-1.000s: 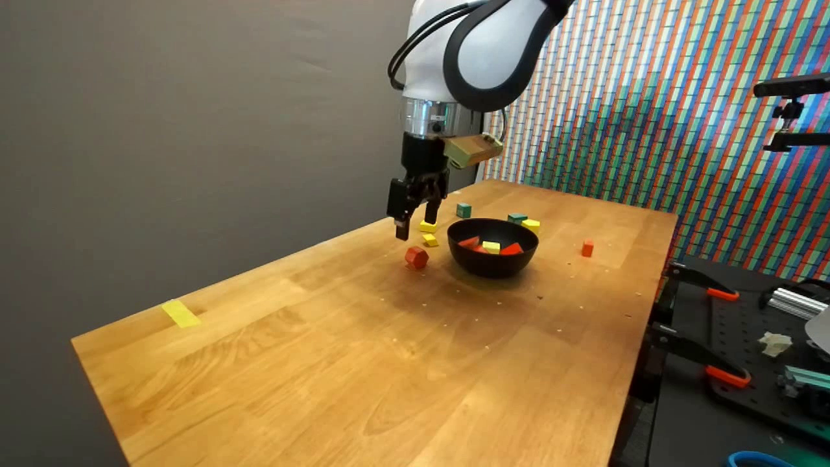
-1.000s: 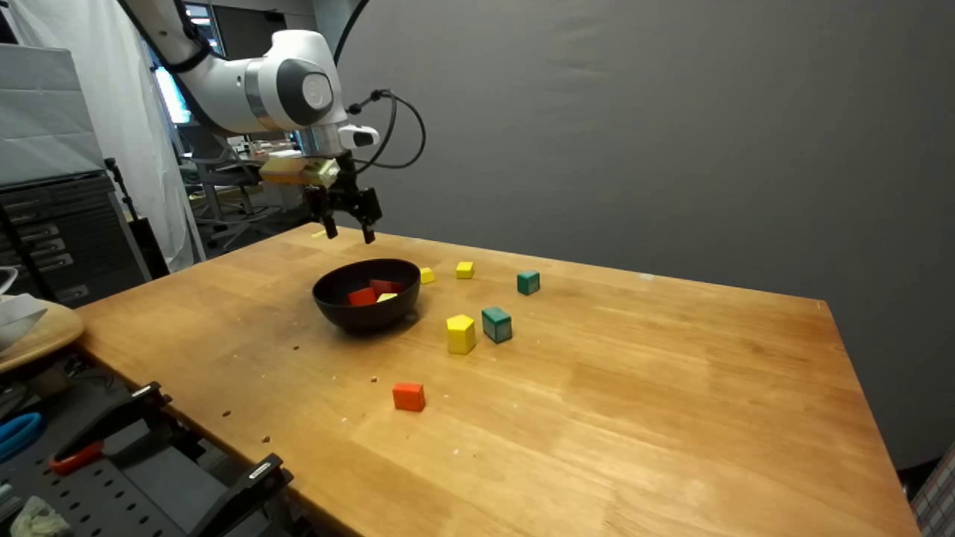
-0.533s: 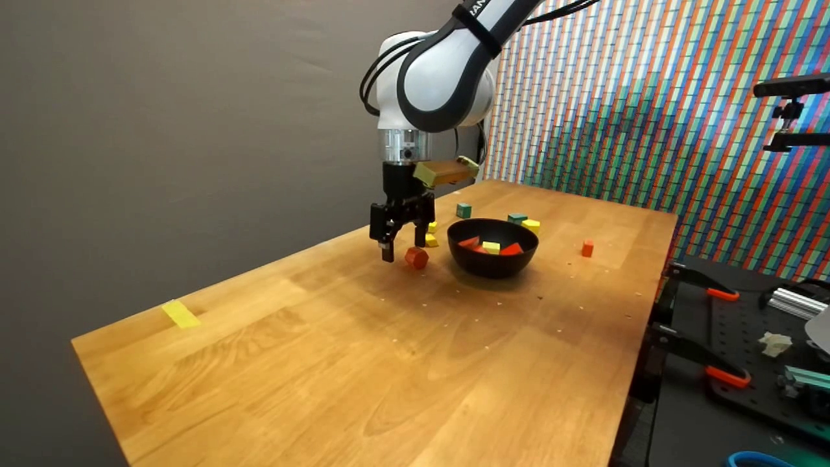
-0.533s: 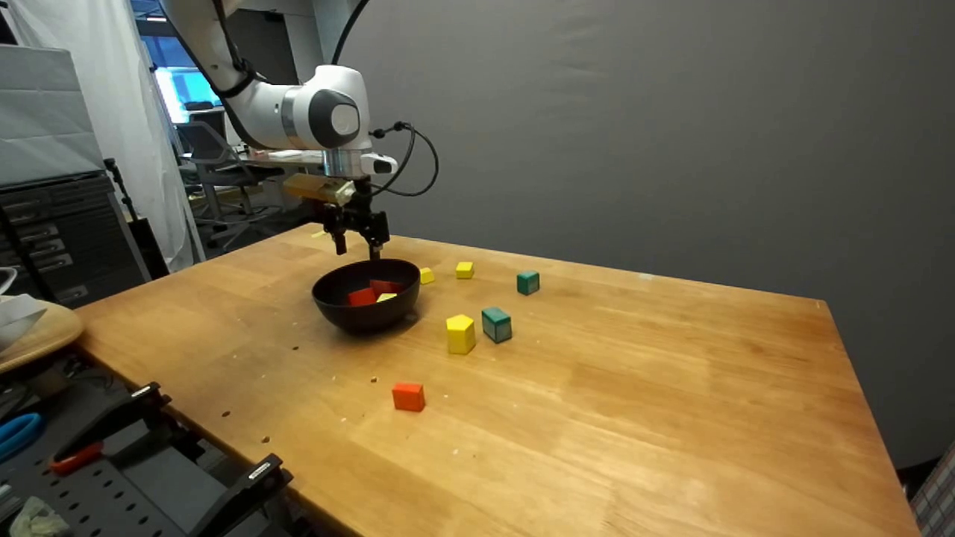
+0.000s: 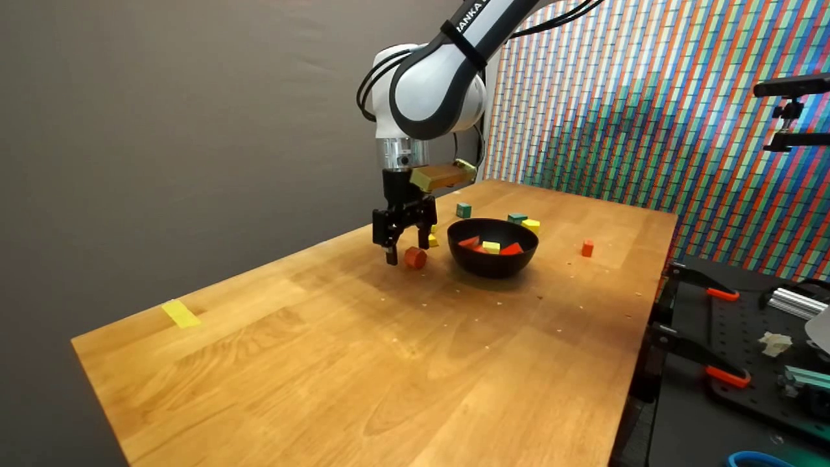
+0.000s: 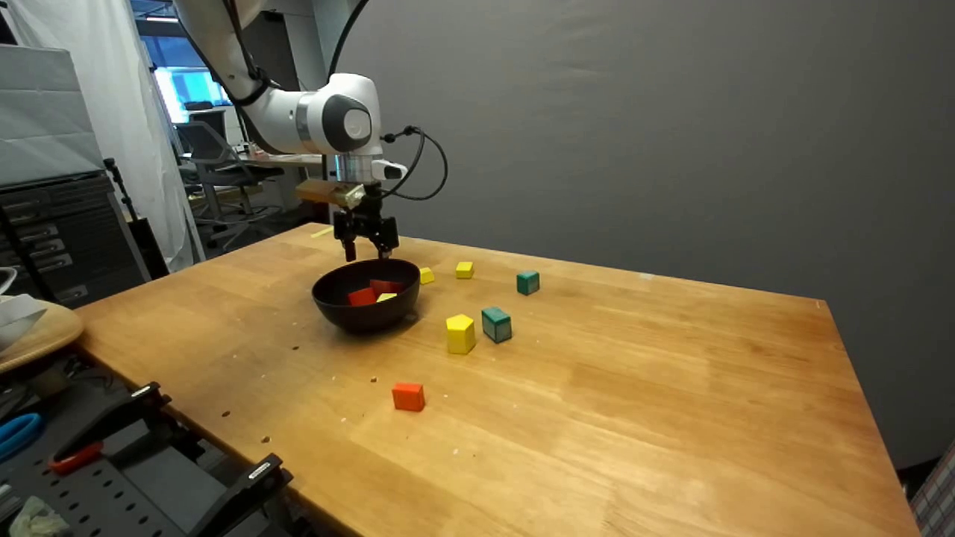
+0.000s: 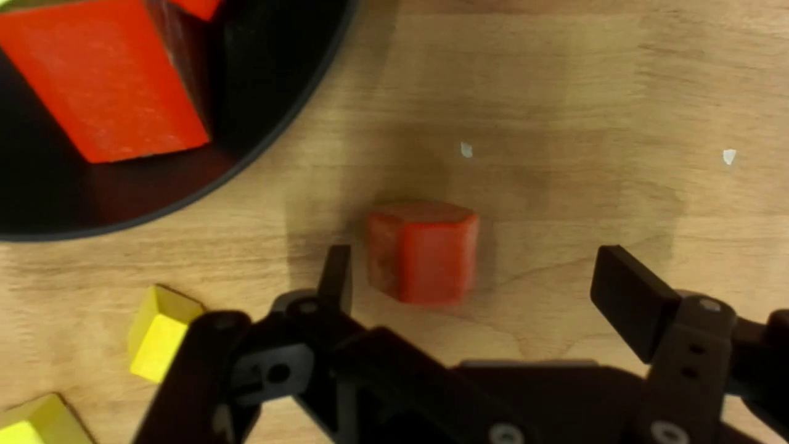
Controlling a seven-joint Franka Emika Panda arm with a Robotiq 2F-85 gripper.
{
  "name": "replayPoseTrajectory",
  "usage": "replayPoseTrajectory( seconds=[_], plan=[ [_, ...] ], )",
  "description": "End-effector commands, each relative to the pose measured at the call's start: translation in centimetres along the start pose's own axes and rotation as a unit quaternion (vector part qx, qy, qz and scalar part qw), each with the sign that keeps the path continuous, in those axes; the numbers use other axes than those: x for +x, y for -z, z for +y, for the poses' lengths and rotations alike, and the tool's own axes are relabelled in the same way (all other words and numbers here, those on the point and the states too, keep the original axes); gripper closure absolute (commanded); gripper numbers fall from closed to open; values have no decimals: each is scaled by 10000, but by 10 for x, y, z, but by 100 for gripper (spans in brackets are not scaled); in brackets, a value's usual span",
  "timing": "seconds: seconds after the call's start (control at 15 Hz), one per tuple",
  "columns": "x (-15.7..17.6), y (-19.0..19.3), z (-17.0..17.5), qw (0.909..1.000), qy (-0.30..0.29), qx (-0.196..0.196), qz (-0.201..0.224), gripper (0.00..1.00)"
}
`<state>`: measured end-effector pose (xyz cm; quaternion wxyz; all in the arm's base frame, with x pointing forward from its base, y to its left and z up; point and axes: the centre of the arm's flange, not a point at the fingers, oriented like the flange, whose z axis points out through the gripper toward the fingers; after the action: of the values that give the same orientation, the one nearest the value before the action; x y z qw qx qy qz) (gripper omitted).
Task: Put all the toy blocks into the bowl.
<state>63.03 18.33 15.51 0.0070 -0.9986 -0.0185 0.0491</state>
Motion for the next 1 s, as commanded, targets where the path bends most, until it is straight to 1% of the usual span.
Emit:
replayPoseTrajectory(
  seconds=[0.0,0.13,0.2,0.27,0.33,0.4,0.53,0.73,0.87,0.93],
  plan=[
    [3,-9,1,9997,-161,-4,-189,0],
    [0,-15,6,9995,-215,-34,-241,1],
    [0,-17,7,9994,-231,-50,-257,25],
    [-1,-17,7,9993,-231,-51,-272,25],
    [-1,-16,8,9994,-223,-70,-256,31],
    [-2,-13,8,9995,-206,-71,-219,41],
    [-3,-6,11,9996,-217,-39,-154,58],
    [-13,12,21,9996,-249,62,-98,80],
    [-27,33,32,9993,-295,160,-139,80],
    [-41,48,42,9991,-364,222,-39,80]
  ],
)
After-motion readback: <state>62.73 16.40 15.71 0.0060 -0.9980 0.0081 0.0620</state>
